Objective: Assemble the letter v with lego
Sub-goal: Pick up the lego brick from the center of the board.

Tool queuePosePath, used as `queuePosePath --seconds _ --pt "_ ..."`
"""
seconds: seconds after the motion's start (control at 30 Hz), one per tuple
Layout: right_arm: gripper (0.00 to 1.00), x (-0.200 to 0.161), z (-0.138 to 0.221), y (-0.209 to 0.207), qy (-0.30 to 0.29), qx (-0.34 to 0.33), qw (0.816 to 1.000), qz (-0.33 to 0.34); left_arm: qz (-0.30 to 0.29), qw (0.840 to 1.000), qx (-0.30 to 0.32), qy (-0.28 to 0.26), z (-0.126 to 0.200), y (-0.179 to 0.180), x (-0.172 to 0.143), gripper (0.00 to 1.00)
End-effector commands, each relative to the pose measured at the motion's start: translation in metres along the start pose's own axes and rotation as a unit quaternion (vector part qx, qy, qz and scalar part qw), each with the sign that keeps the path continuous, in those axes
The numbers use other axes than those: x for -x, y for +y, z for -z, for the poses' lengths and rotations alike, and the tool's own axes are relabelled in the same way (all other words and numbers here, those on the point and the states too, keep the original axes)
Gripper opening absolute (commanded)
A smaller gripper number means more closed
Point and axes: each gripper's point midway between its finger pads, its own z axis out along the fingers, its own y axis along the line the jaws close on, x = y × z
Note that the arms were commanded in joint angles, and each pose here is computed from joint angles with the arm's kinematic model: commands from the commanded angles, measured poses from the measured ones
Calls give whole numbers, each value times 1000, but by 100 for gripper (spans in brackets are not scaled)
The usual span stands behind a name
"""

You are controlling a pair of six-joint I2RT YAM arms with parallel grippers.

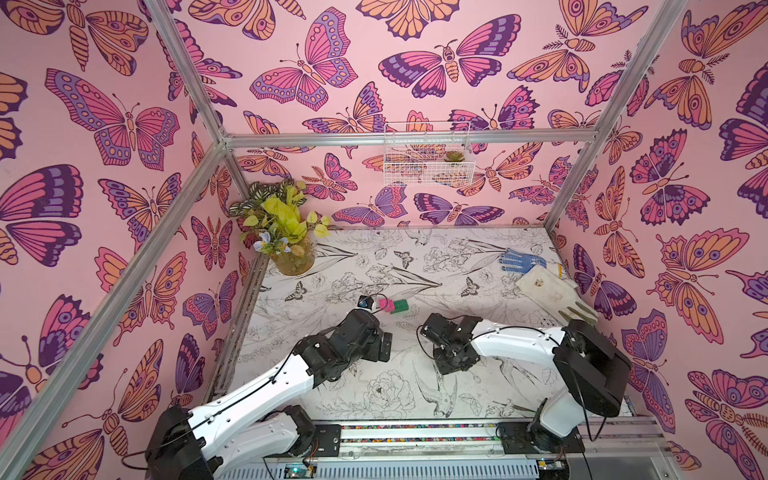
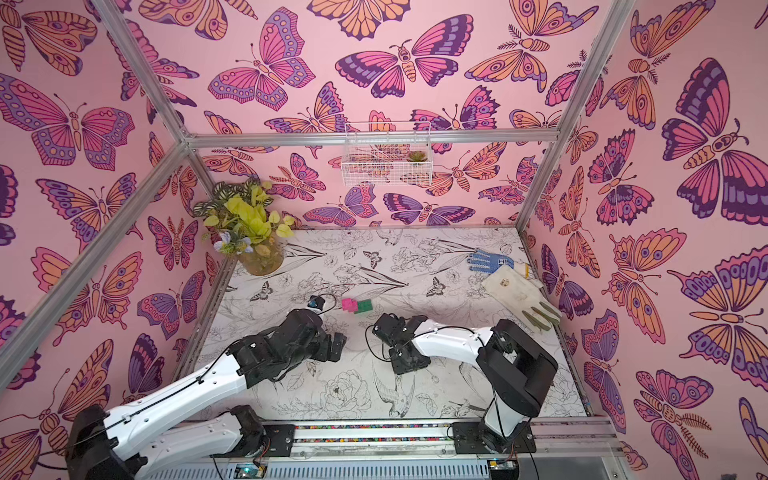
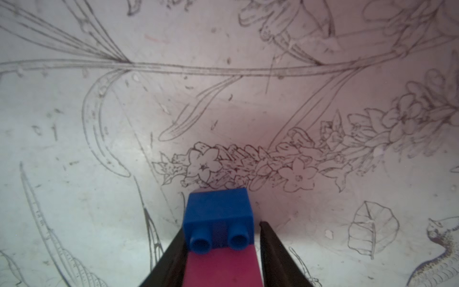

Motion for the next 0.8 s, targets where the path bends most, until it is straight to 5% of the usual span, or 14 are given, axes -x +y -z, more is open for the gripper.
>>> queuePosePath --seconds 0.0,0.1,0.37,0.63,0.77 --pt "45 1 -3 -5 -5 -11 1000 -2 3 1000 6 19 -5 4 -10 100" --pt "41 1 -1 -8 -6 -15 1000 -3 5 1000 7 19 -5 5 -11 100" --pt "1 1 3 -11 -7 -21 1000 8 6 1000 12 19 -7 7 -13 100" --pt "1 57 56 -1 -51 -25 990 131 10 999 26 28 -20 16 -8 100" --pt "1 102 73 -5 -59 -30 989 135 30 998 40 41 -43 26 -2 100"
